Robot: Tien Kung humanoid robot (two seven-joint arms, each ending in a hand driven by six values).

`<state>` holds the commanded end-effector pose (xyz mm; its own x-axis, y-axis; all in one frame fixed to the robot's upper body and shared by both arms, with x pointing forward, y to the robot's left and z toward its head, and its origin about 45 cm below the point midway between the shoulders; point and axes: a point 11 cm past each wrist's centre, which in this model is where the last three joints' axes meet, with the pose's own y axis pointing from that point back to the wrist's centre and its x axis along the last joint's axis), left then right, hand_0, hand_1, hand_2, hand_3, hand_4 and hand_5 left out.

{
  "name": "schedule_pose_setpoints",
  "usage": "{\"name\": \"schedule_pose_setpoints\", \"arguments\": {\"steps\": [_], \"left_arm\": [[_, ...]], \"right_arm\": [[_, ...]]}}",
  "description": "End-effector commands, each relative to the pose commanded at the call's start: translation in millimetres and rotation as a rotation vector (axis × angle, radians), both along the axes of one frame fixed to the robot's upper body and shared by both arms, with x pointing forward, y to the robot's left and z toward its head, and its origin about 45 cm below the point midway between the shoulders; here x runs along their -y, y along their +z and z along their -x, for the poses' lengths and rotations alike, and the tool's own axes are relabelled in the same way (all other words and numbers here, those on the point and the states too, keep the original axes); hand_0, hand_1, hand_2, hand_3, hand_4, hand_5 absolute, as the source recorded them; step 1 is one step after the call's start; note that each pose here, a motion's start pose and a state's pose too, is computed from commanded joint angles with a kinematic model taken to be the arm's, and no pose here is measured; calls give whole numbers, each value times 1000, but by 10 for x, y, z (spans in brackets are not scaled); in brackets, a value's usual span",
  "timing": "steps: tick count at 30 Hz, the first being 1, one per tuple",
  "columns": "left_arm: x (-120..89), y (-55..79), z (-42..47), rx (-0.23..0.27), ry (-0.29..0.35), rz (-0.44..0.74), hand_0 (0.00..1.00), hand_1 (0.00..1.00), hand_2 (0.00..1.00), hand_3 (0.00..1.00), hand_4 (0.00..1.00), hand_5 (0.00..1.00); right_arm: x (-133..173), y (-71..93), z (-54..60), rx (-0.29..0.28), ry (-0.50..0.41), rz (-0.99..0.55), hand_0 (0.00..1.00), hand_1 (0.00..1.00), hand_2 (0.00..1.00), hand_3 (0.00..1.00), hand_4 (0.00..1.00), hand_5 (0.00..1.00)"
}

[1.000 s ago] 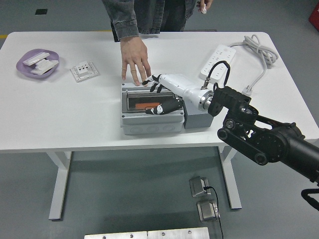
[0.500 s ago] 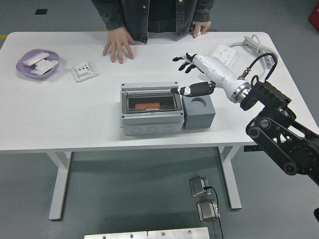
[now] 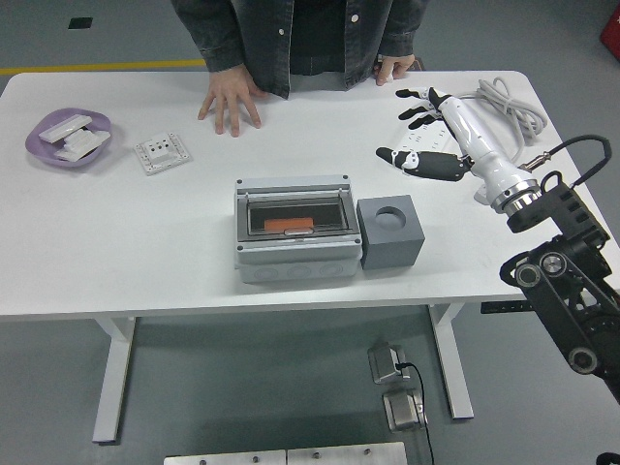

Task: Pick up the cylinder from the cube,place it in the box,flap close box

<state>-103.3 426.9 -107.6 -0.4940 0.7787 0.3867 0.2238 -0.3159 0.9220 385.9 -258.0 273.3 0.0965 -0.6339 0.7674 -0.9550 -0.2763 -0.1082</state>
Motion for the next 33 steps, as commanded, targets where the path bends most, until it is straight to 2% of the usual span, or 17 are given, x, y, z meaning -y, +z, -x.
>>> {"name": "schedule_pose_setpoints", "arguments": {"steps": [16, 23, 28, 33], "left_arm": [[23, -11, -23, 7, 13, 1, 667, 686, 664, 702, 630, 161], [46, -12, 22, -5, 16, 7, 667, 685, 665, 702, 631, 160], [60, -15, 27, -6, 17, 10, 667, 684, 664, 701, 630, 160], [82, -24, 20, -5, 18, 15, 667, 685, 664, 701, 630, 160]], "right_arm": [[20, -131, 79, -27, -14, -44, 703, 585, 668, 832, 940, 459], [35, -161, 136, -23, -16, -95, 705, 586, 669, 832, 940, 461], [113, -201, 154, -29, -17, -183, 705, 585, 668, 830, 941, 465], [190, -333, 205, -40, -3, -342, 704, 586, 668, 826, 941, 467]]}}
